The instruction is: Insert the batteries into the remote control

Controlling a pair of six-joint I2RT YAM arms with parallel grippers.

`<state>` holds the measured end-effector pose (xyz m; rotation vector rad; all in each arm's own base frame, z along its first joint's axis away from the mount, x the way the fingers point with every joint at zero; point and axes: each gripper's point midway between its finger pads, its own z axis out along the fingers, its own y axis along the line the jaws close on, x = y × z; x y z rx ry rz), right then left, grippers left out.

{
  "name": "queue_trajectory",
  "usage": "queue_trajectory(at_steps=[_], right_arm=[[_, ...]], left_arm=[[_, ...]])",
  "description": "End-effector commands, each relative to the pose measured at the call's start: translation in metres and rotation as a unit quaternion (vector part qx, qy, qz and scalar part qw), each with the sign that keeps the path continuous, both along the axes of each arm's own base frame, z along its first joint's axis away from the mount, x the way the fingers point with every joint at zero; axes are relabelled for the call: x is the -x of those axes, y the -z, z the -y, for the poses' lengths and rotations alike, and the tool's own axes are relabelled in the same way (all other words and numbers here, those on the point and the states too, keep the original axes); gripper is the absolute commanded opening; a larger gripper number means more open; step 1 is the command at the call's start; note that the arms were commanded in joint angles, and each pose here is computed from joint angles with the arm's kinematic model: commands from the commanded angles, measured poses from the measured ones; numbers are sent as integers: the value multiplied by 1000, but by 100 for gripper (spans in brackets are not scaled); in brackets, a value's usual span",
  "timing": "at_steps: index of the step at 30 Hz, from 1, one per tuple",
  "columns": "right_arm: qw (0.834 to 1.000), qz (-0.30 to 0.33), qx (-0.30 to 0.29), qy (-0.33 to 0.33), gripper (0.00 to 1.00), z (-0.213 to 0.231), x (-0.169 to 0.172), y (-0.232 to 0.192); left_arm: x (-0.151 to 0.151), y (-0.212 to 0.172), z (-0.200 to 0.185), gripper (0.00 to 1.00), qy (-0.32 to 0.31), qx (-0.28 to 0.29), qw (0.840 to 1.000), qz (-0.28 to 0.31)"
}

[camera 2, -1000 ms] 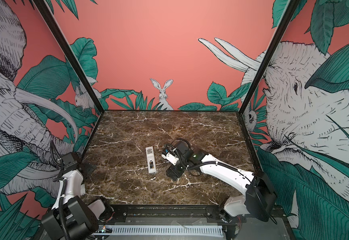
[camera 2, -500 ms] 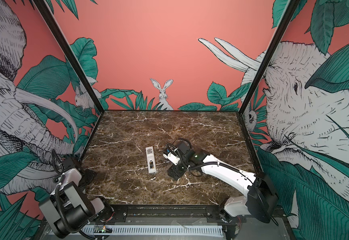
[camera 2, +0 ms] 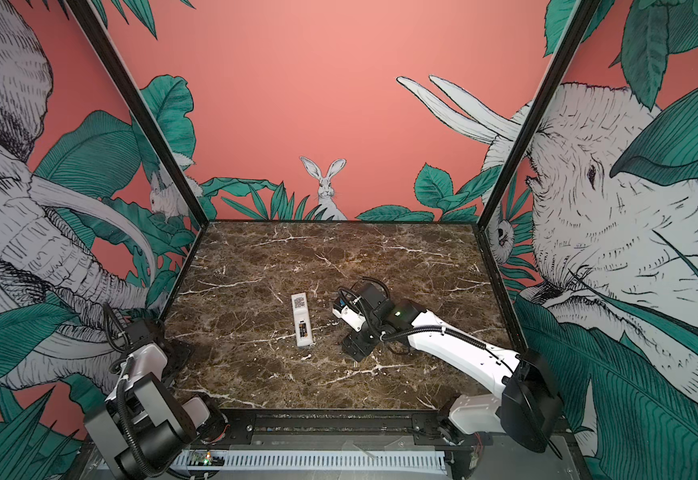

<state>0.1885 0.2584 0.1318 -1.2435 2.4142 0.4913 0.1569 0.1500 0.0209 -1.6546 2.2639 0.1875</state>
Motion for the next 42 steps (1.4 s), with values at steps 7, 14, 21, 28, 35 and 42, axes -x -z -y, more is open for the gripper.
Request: queue_trajectory(at_steps=[7, 14, 21, 28, 35, 42], right_arm=[[1000, 10, 0, -3, 84, 2, -4, -10], [1000, 12, 0, -3, 84, 1, -5, -12], [1000, 12, 4, 0, 84, 4, -6, -9], [1000, 12, 4, 1, 84, 4, -7, -9], [1000, 16, 2, 2, 84, 4, -9, -11], [1000, 17, 3, 5, 84, 5, -10, -10]], left_arm=[[-11, 1, 13, 95, 28, 8, 999, 18], [-30, 16, 38, 92, 64, 29, 997, 32], [-39, 14, 43, 90, 85, 26, 996, 21], [-47, 24, 59, 85, 110, 60, 992, 8], [-63, 21, 91, 85, 159, 50, 986, 6], [-84, 10, 115, 88, 217, 19, 976, -11]])
